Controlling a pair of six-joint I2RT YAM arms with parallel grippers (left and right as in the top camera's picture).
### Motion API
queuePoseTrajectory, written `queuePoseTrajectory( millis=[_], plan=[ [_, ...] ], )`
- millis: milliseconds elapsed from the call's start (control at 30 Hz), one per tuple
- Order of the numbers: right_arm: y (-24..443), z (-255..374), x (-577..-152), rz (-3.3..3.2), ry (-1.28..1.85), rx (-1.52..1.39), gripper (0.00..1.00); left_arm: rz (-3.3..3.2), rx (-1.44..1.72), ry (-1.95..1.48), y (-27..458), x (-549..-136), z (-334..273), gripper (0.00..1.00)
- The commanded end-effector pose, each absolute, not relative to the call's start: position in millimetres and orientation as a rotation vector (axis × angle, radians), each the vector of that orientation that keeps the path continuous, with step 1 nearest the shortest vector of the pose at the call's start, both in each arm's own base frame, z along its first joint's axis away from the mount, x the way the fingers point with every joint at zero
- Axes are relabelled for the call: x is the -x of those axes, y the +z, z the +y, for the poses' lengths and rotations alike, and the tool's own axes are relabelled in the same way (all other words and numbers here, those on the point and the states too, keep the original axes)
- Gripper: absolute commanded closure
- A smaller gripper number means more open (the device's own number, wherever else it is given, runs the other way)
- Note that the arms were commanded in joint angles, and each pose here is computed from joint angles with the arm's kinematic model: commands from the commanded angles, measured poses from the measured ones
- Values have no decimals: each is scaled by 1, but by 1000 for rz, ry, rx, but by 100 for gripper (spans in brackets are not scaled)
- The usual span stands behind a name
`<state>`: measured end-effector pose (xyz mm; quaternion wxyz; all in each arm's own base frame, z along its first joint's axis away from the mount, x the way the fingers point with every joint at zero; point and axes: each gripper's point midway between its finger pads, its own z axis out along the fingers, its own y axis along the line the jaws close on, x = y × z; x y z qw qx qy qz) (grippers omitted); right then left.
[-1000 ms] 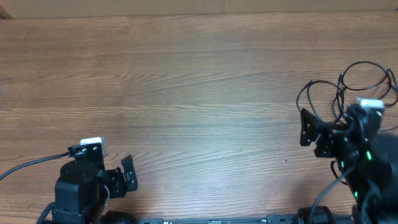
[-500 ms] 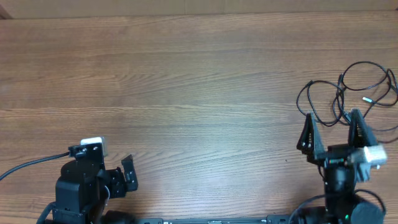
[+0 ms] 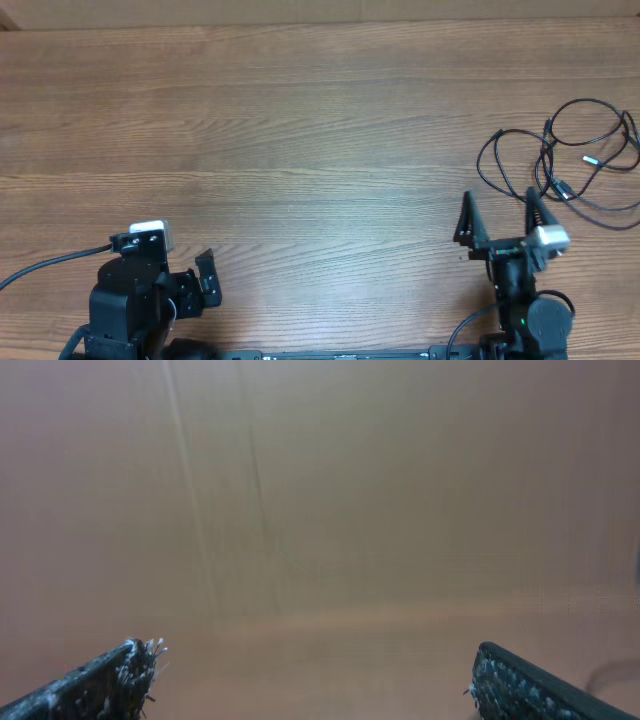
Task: Untangle cables
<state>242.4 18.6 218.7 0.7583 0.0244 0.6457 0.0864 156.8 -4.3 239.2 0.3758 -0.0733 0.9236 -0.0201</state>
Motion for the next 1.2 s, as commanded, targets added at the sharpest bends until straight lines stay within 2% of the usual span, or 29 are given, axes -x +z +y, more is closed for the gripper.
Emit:
queuePoseTrajectory(
  millis=[0, 67, 1167],
  plan=[
    [186, 25, -245, 1533, 206, -27, 0, 2354, 205, -53, 239, -156, -3, 0],
    [170, 29, -245, 1596, 224, -13, 0, 2355, 204, -54, 239, -156, -4, 1],
    [170, 30, -245, 1596, 226, -6, 0, 2358, 205, -52, 239, -155, -3, 0]
  ],
)
